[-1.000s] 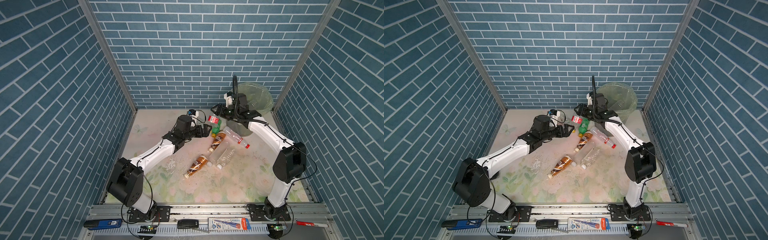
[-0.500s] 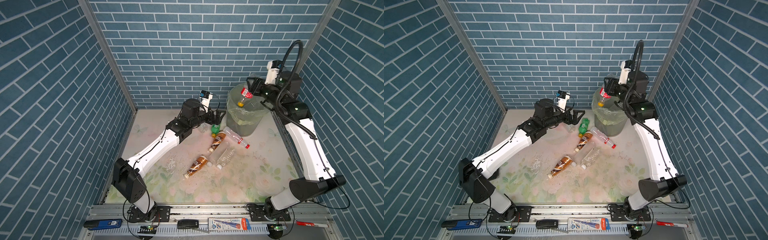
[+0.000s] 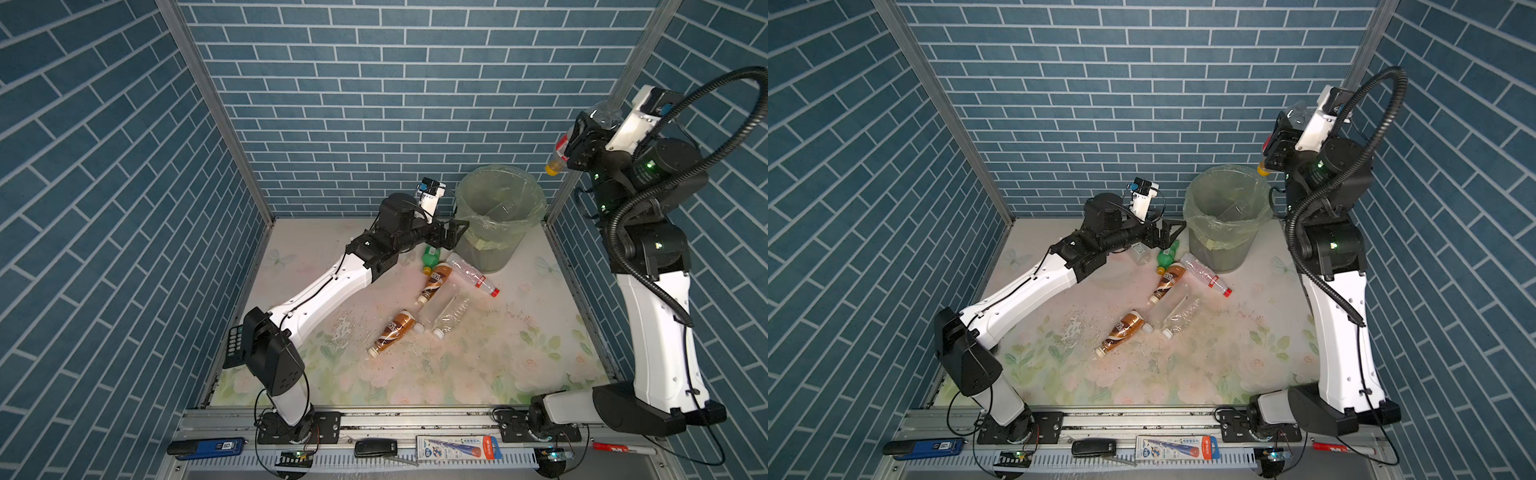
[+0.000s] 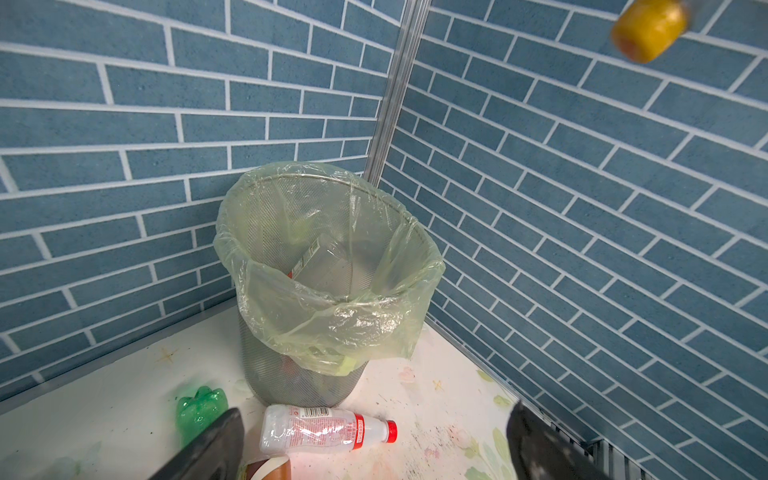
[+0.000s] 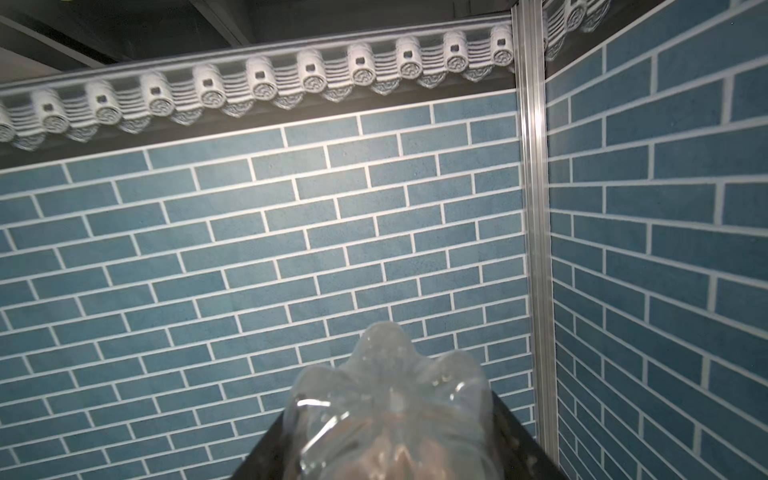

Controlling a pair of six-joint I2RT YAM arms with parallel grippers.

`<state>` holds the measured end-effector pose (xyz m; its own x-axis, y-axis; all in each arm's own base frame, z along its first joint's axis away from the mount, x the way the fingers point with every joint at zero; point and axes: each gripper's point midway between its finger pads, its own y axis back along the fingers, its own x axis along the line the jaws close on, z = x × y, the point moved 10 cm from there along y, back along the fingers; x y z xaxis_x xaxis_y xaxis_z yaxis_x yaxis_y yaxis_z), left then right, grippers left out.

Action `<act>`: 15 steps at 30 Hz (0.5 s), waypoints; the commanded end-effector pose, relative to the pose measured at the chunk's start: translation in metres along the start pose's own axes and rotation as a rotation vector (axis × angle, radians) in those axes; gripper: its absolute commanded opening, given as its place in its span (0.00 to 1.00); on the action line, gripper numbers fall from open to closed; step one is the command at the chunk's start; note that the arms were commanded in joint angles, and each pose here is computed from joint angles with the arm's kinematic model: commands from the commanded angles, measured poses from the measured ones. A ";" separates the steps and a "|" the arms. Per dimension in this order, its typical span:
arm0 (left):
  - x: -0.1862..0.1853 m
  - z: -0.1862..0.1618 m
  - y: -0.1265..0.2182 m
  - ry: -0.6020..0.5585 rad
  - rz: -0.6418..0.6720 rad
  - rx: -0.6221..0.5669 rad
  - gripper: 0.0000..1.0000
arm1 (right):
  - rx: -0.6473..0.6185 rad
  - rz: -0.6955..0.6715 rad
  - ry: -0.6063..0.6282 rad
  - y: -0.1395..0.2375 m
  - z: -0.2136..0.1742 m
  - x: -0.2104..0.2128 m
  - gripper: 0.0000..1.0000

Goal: Throw the plastic bottles in the bin
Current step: 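Carry the red-labelled bottle over the bin with the right gripper and drop it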

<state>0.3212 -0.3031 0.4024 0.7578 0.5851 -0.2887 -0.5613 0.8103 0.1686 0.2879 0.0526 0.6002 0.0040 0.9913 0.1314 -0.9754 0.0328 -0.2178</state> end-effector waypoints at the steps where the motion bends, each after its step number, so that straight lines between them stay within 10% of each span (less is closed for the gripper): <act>1: -0.002 -0.002 0.003 -0.018 0.005 0.008 0.99 | 0.290 -0.039 0.080 -0.067 -0.098 0.007 0.57; 4: 0.000 -0.006 0.005 -0.030 0.021 0.023 0.99 | 0.481 -0.043 0.085 -0.093 -0.144 0.010 0.99; 15: 0.005 -0.019 -0.002 -0.022 0.030 0.057 0.99 | 0.436 0.020 0.041 -0.083 -0.129 0.014 0.99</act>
<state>0.3221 -0.3018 0.3825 0.7410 0.6158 -0.2678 -0.5686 0.7876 0.2375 0.4233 0.0857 0.4519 0.0013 0.9995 0.0330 -0.9431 -0.0097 0.3325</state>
